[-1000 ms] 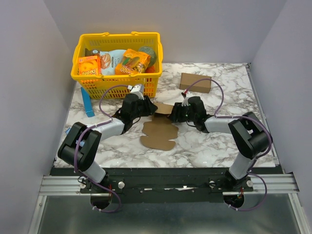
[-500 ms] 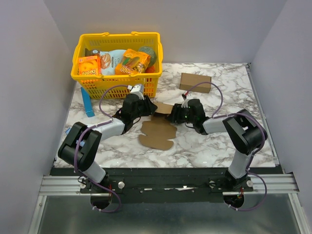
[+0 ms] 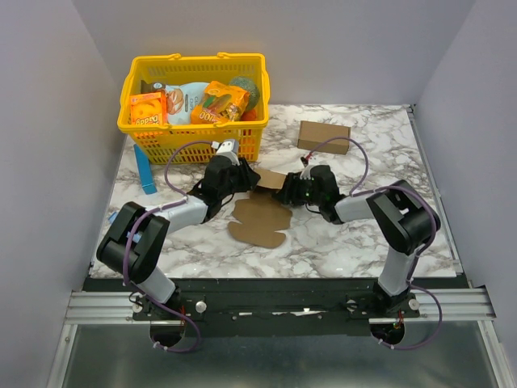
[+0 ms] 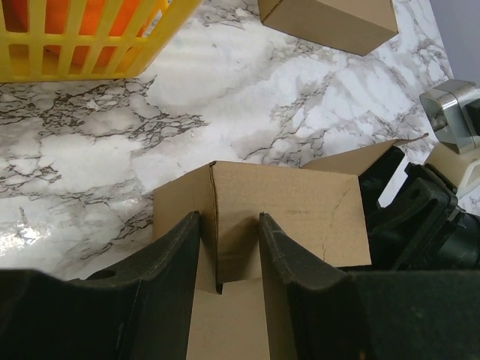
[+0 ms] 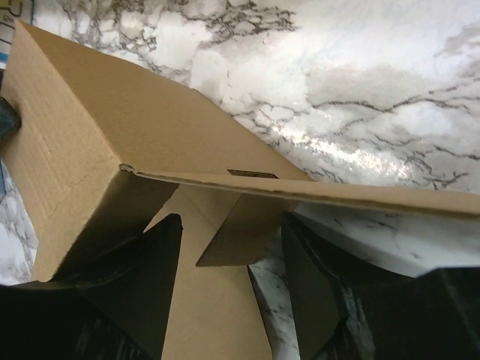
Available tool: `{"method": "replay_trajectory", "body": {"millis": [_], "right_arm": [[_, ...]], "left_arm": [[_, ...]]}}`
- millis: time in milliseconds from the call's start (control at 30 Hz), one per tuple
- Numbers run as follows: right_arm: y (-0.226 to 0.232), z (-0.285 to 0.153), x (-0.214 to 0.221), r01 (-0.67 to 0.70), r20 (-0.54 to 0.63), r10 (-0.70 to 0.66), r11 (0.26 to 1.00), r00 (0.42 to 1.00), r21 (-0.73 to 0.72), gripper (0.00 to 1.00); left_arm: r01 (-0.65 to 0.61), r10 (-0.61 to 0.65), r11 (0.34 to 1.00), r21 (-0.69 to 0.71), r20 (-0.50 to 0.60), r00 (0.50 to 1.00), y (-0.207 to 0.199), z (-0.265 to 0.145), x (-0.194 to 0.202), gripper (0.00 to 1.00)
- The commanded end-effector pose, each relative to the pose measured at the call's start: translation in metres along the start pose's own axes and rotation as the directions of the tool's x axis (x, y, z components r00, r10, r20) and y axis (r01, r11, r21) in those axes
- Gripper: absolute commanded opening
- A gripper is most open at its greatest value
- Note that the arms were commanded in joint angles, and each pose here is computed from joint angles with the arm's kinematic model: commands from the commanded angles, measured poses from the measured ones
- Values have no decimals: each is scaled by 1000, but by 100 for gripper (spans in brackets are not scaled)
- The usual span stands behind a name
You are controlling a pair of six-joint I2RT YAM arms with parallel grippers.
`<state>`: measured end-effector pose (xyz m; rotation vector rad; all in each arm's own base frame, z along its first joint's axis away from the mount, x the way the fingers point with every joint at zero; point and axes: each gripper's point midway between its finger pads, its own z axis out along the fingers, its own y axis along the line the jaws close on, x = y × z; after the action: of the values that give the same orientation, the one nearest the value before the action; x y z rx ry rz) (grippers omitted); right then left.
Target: Fold the paper box
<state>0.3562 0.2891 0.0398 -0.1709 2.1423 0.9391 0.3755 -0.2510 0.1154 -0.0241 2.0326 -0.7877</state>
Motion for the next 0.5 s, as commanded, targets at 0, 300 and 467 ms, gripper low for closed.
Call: {"method": "replay_trajectory", "body": {"millis": [0,300,467], "right_arm": [[13,-18,5,95,-29,-95,995,995,15,68],[2,-89,32,142,-89,-133,984,987,106,71],[18,-132,5,187,-30,-184,972,982,140,71]], "left_arm": [[-56,55,998,-8,-138,989,-4,-5,37,44],[-95,88,994,-58,-124,988,8,-4,20,44],[-99,91,994,-54,-128,988,9,-3,19,44]]}}
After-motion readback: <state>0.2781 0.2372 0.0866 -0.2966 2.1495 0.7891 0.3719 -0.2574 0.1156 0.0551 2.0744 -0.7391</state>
